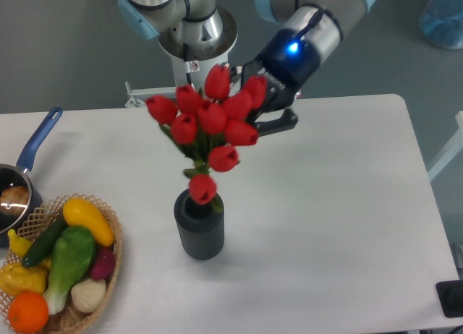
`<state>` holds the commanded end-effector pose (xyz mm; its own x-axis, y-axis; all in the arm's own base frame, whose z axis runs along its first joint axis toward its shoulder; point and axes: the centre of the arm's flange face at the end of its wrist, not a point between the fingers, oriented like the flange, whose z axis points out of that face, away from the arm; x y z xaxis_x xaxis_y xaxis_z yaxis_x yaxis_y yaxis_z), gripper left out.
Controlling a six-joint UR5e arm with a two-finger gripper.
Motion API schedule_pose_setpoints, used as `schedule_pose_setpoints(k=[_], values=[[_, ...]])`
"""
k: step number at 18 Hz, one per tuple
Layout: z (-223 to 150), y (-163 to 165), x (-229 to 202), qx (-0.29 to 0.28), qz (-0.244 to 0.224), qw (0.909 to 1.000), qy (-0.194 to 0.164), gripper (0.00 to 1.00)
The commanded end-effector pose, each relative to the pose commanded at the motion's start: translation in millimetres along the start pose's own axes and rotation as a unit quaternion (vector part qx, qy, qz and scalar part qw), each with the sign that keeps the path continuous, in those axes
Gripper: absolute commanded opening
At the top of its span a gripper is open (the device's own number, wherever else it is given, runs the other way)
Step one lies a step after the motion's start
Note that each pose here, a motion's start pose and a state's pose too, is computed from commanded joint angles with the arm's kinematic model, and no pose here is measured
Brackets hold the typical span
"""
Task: Pick up the flowers from the vase
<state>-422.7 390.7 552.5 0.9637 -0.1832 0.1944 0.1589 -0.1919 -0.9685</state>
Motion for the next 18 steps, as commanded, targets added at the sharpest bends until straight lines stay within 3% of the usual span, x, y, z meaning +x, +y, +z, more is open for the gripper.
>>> schedule_pose_setpoints(k=[4, 6, 10, 15, 18], values=[[-45.7, -4.4, -30.1, 0.005, 0.028, 0.9984, -0.048, 0.0], [-66.5, 8.5, -49.4, -0.023, 0.06, 0.9936, -0.092, 0.0], [-75.6, 39.2, -73.6, -0.139, 0.095, 0.9695, -0.178, 0.0], [-70.6, 82.1, -105.5, -0.179, 0.088, 0.9636, -0.178, 0.0], [-66.9, 101.9, -110.7, -0.254, 0.093, 0.9406, -0.205, 0.0]])
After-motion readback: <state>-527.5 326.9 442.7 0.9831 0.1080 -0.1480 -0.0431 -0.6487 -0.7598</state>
